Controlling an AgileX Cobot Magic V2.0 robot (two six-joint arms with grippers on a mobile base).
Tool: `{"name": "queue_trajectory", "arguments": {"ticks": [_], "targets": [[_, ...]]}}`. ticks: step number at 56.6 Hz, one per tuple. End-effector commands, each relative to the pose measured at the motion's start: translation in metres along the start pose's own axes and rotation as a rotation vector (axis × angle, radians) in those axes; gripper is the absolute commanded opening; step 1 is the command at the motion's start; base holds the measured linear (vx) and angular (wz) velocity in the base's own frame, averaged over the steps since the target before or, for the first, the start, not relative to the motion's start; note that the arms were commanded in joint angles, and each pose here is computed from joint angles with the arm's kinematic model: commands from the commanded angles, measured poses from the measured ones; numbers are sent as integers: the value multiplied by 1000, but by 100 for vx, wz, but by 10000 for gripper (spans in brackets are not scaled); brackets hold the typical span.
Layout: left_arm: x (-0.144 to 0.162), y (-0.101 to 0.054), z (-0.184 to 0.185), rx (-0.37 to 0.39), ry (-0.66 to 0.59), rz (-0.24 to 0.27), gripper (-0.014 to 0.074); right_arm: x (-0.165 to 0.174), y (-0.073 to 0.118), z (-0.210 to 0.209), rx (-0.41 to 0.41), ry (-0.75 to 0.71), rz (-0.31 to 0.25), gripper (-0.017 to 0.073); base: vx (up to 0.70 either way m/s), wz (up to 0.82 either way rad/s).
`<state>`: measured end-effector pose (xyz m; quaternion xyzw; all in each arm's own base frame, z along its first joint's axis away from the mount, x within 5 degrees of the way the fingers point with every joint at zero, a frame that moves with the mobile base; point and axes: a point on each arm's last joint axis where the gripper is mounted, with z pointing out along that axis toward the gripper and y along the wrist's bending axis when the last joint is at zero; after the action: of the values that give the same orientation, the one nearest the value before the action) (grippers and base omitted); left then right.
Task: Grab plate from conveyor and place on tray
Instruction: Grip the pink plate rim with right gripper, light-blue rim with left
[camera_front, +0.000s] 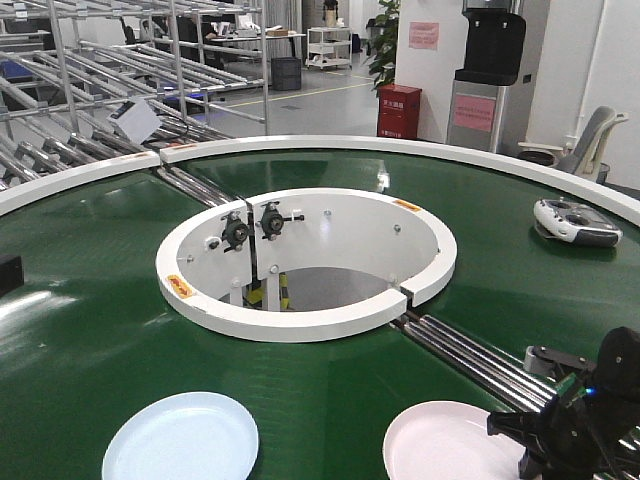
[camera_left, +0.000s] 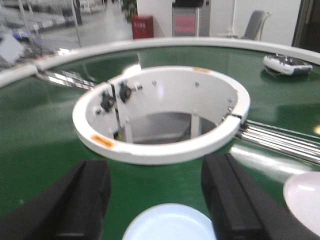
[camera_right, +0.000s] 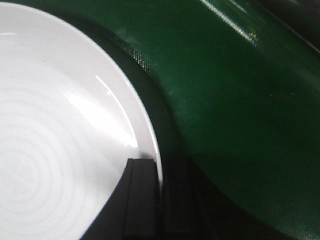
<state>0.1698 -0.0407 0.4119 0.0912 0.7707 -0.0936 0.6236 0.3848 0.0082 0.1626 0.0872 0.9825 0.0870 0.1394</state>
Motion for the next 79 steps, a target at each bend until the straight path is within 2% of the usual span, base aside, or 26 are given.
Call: {"name": "queue_trajectory", "arguments": {"ticks": [1,7,15,23,35,47,56,65,73,79], "targets": [[-20,1,7,-7,-34,-40,524,-6,3,-21,-10,-45,-25,-13,0,0],[-24,8,35,-53,61,-46,524,-5,3,-21,-10,-30,-34,-13,0,0],[-18,28,85,-171,163,-1,524,-4,3,-21,-10,-17,-57,-13,0,0],[14,45,143,-236,343,-59,524,-3,3,-21,-10,-8,-65,-13,0,0],[77,55,211,-248,598,-66,524,-2,3,-21,-11,0,-73,-13,0,0],[113,60,243,-262,757,-76,524,-2,3,-21,-11,-1,-73,-13,0,0],[120,61,255,-260,784,-83,524,-3,3,-21,-12,-2,-72,-13,0,0],[128,57,260,-204,804,-76,524,-3,3,-21,-13,-2,-71,-13,0,0],[139,54,266,-167,832,-107,524,-2,3,-21,-13,3,-71,-13,0,0],[146,53,270,-158,847,-111,524,-2,3,-21,-14,7,-75,-13,0,0]]}}
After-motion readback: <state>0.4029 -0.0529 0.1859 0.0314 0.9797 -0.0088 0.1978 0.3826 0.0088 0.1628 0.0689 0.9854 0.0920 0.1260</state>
